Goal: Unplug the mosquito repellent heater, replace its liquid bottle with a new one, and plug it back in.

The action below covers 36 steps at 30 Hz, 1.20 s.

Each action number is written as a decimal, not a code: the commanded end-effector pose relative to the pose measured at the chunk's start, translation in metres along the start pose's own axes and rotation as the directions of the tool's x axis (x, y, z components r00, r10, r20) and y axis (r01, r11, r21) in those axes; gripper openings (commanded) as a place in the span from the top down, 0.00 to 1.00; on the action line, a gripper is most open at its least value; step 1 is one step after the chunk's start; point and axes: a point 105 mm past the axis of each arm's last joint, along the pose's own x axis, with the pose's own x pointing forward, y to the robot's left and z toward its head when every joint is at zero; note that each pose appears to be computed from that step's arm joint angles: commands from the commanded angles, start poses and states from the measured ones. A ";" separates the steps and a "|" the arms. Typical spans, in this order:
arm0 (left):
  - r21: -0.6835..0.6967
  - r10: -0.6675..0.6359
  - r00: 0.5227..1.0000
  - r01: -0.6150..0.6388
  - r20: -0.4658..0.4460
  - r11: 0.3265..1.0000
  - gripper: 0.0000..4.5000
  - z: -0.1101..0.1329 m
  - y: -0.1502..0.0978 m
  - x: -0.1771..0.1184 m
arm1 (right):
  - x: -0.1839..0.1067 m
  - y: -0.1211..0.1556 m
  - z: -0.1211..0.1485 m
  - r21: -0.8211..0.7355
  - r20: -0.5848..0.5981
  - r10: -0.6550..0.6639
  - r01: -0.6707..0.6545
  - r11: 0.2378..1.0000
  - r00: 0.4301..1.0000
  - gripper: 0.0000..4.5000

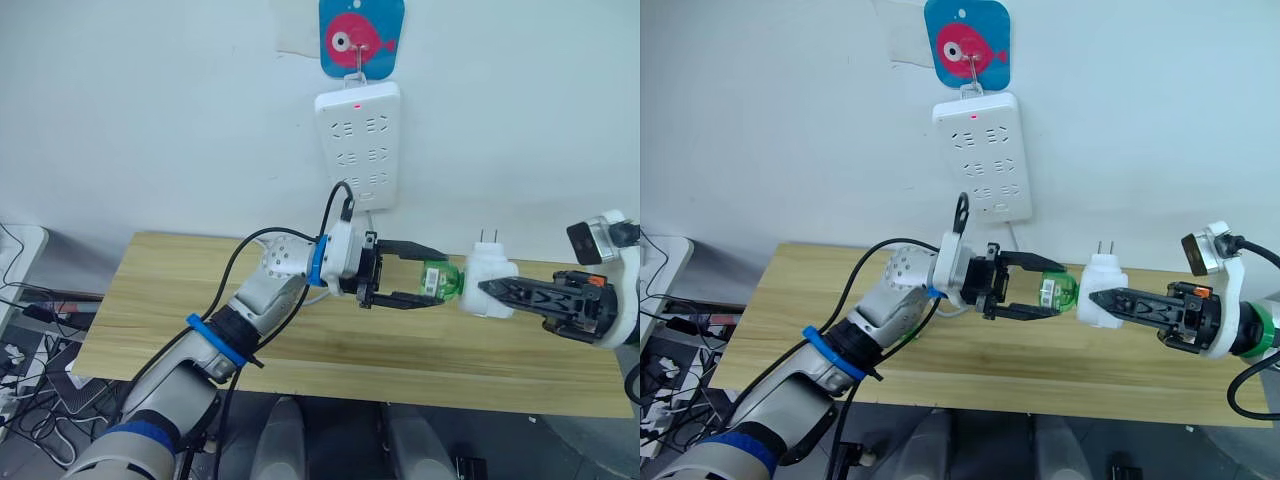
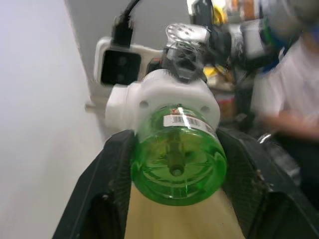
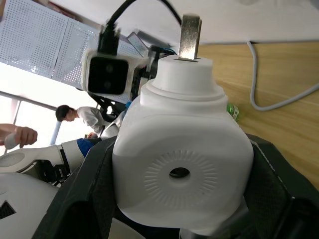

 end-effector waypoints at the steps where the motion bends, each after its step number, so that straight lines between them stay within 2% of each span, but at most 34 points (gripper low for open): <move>1: -0.279 0.041 0.998 -0.026 0.047 0.960 0.51 0.024 0.002 0.003 | 0.001 0.007 -0.012 -0.005 -0.075 -0.007 0.007 1.000 0.997 0.33; 3: -0.469 0.058 0.998 -0.037 0.030 0.882 0.51 0.021 0.002 0.000 | 0.000 0.007 -0.012 -0.007 -0.070 -0.011 0.010 1.000 0.997 0.33; 7: -0.715 0.073 0.997 -0.039 0.017 0.698 0.51 0.021 0.003 -0.005 | -0.002 0.008 -0.006 -0.020 -0.058 -0.019 0.018 1.000 0.998 0.33; 10: -0.880 0.031 0.999 -0.005 0.011 0.476 0.51 0.020 -0.001 -0.009 | -0.004 0.010 -0.005 -0.028 -0.062 -0.019 0.017 0.999 0.998 0.33; 11: -0.907 0.021 1.000 -0.012 -0.004 0.422 0.51 0.018 -0.001 -0.011 | -0.004 0.010 -0.005 -0.029 -0.063 -0.019 0.017 0.999 0.998 0.33; 14: -0.981 0.023 1.000 -0.003 0.001 0.192 0.51 0.011 0.004 -0.020 | -0.005 0.010 -0.005 -0.030 -0.065 -0.019 0.017 0.999 0.998 0.33; 15: -0.986 0.013 1.000 -0.011 -0.009 0.167 0.51 0.009 0.003 -0.022 | -0.005 0.010 -0.005 -0.029 -0.065 -0.021 0.019 0.999 0.998 0.33; 17: -0.989 -0.021 0.999 -0.022 -0.026 0.146 0.51 0.006 -0.005 -0.028 | -0.006 0.010 -0.005 -0.026 -0.063 -0.026 0.024 0.999 0.998 0.33; 21: -0.989 0.020 0.998 -0.055 -0.053 0.136 0.51 0.003 0.000 -0.035 | -0.010 0.008 -0.005 -0.019 -0.056 -0.043 0.042 0.999 0.997 0.33; 27: -0.985 0.030 0.997 -0.073 -0.069 0.155 0.51 0.004 -0.002 -0.041 | -0.017 0.005 -0.002 -0.011 -0.028 -0.077 0.077 0.997 0.997 0.33; 31: -0.976 0.056 0.994 -0.102 -0.093 0.193 0.51 0.003 -0.005 -0.051 | -0.029 -0.007 0.002 0.014 0.012 -0.180 0.180 0.984 0.984 0.33; 34: -0.964 0.086 0.992 -0.112 -0.093 0.243 0.51 0.003 -0.006 -0.056 | -0.038 -0.034 -0.002 0.010 -0.019 -0.419 0.419 0.908 0.908 0.33; 36: -0.953 0.095 0.991 -0.119 -0.096 0.279 0.51 0.001 -0.008 -0.055 | -0.042 -0.058 -0.006 -0.087 -0.054 -0.600 0.595 0.799 0.798 0.33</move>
